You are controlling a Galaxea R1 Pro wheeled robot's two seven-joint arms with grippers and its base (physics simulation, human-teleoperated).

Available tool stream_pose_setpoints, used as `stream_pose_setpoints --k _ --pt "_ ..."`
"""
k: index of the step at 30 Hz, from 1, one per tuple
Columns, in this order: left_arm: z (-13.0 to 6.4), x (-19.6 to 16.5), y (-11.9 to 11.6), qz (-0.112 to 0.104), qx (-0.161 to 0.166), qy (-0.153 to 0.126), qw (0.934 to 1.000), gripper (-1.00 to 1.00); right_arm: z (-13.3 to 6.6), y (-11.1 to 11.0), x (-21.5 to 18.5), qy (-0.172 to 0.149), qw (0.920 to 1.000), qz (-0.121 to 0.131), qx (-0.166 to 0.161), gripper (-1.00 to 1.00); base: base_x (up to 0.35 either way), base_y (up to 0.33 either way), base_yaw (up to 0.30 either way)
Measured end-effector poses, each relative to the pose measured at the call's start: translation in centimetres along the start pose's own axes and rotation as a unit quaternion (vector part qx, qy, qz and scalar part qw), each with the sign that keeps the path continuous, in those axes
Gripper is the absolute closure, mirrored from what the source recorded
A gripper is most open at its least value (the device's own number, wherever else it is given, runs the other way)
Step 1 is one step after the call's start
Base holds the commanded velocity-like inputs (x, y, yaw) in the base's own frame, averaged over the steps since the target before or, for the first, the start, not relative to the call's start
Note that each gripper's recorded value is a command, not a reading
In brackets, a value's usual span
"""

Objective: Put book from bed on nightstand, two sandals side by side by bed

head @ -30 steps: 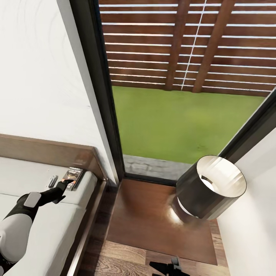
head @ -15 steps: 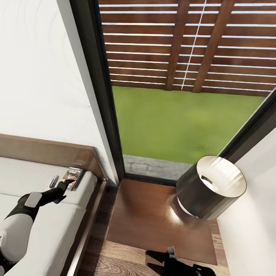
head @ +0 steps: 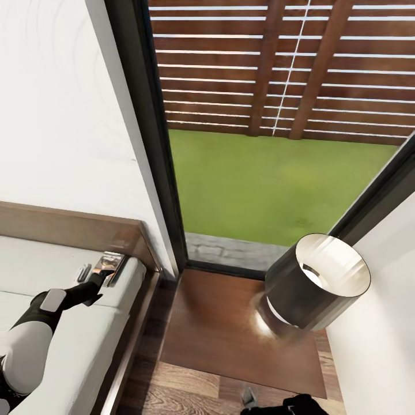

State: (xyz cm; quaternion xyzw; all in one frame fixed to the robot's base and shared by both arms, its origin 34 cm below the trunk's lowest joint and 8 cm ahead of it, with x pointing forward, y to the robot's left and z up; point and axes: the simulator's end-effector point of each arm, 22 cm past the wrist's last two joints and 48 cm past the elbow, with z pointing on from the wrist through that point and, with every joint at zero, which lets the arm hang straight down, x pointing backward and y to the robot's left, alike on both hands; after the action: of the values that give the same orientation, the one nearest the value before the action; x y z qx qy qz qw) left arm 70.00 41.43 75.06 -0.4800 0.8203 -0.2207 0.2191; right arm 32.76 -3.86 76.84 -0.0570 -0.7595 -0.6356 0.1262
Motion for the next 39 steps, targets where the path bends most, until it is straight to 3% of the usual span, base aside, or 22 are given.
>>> stream_pose_setpoints --k 2,5,11,15,21,23,39 --pt "0.0 0.0 0.0 0.000 0.000 0.000 1.0000 -1.00 -5.2 -2.8 0.3 -0.007 0.9982 -0.039 0.046 -1.00 0.000 0.000 0.000" --pt "0.2 0.5 -0.2 0.000 0.001 0.003 1.0000 -1.00 -13.2 -5.8 0.4 -0.019 0.9894 -0.092 0.111 -1.00 0.000 0.000 0.000" --pt "0.5 1.3 -0.6 -0.001 0.004 0.009 1.0000 -1.00 -17.3 -7.1 0.7 -0.023 0.9822 -0.115 0.146 -1.00 0.000 0.000 0.000" --pt "0.6 1.4 -0.6 -0.001 0.005 0.009 0.9999 -1.00 -17.8 -7.5 0.6 -0.025 0.9803 -0.117 0.157 -1.00 0.000 0.000 0.000" --pt "0.6 1.4 -0.6 -0.001 0.005 0.010 0.9999 -1.00 -19.0 -11.6 -0.1 -0.035 0.9600 -0.112 0.254 -1.00 0.000 0.000 0.000" --pt "0.6 1.4 -0.6 -0.001 0.005 0.010 0.9999 -1.00 -19.0 -12.2 0.0 -0.036 0.9569 -0.114 0.265 -1.00 0.000 0.000 0.000" --pt "0.6 1.4 -0.6 -0.001 0.005 0.010 0.9999 -1.00 -18.7 -12.8 0.4 -0.036 0.9538 -0.121 0.273 -1.00 0.000 0.000 0.000"
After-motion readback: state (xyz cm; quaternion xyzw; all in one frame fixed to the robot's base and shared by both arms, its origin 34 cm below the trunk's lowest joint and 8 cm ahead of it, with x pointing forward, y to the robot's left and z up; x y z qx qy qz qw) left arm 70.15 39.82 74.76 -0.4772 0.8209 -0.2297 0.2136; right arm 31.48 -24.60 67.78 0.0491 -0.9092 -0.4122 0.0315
